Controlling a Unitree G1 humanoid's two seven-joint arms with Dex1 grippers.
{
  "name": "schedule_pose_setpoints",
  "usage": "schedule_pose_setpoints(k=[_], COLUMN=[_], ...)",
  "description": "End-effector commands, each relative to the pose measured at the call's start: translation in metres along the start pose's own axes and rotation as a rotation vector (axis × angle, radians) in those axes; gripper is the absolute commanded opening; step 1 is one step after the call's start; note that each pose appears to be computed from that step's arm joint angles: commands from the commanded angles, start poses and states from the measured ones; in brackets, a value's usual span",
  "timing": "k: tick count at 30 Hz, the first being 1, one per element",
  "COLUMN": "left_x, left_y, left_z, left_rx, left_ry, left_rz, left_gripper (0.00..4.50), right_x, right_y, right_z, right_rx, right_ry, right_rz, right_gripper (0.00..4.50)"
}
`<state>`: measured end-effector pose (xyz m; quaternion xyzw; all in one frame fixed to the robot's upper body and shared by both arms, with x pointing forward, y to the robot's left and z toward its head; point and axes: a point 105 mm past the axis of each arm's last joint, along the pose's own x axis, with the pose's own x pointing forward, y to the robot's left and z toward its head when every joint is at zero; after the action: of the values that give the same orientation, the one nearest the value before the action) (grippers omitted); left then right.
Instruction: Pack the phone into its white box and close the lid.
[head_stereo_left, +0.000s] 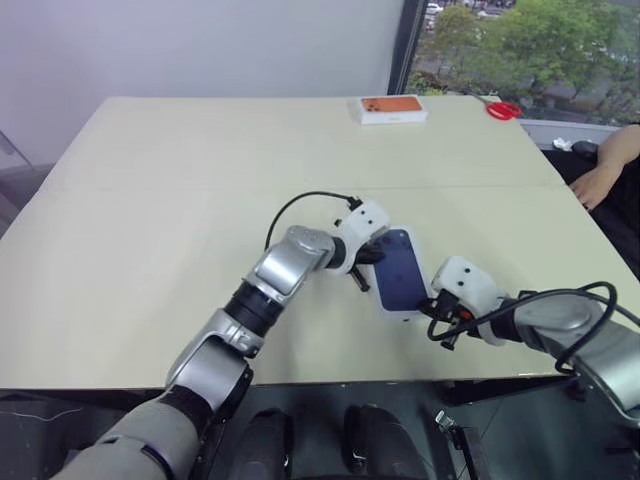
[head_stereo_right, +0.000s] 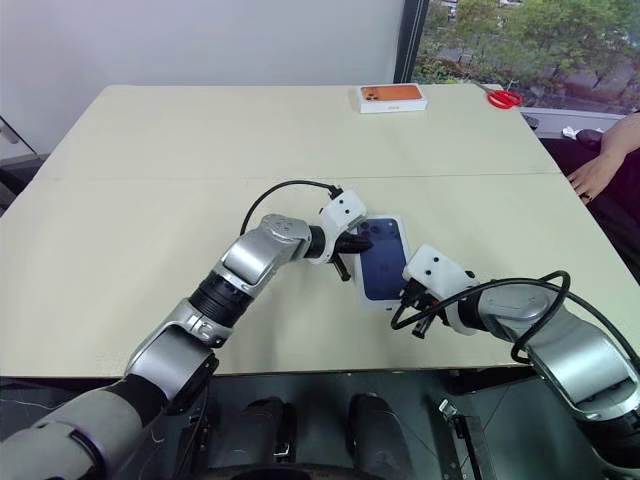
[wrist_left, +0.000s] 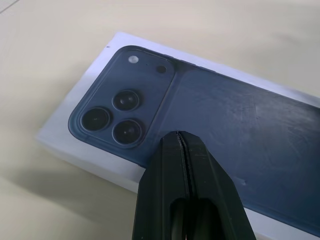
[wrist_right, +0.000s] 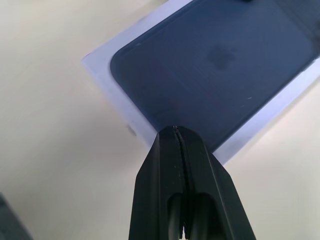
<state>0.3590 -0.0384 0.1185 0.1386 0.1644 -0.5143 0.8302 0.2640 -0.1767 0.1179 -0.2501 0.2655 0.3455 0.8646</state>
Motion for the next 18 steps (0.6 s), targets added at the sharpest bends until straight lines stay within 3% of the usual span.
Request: schedule_pose_setpoints(k=[1, 3, 5, 11, 18], left_x=[-0.026, -0.047, -0.09, -0.184, -0.259], left_y=[0.021, 0.032, 0.053, 0.092, 0.096], left_z=[0.027, 0.036, 0.031, -0.031, -0.082], left_rx=[-0.081, -0.089, -0.055, -0.132, -0.168], left_ry=[-0.214, -0.304, -0.374, -0.308, -0.243], left_rz=[0.064, 0.1, 0.194, 0.407, 0.581], left_gripper=[0.0, 0.0, 0.0, 0.0, 0.0], right_x=[-0.008, -0.013, -0.019, -0.022, -0.013], right_y=[-0.028, -0.041, -0.063, -0.088, -0.094], right_z=[0.025, 0.037, 0.041, 0.044, 0.043], right_rx=[-0.02, -0.035, 0.014, 0.124, 0.2], right_ry=[-0.136, -0.21, -0.259, -0.358, -0.399], right_rz=[-0.163, -0.248, -0.339, -0.389, -0.345], right_gripper=[0.04, 0.04, 0.04, 0.04, 0.04])
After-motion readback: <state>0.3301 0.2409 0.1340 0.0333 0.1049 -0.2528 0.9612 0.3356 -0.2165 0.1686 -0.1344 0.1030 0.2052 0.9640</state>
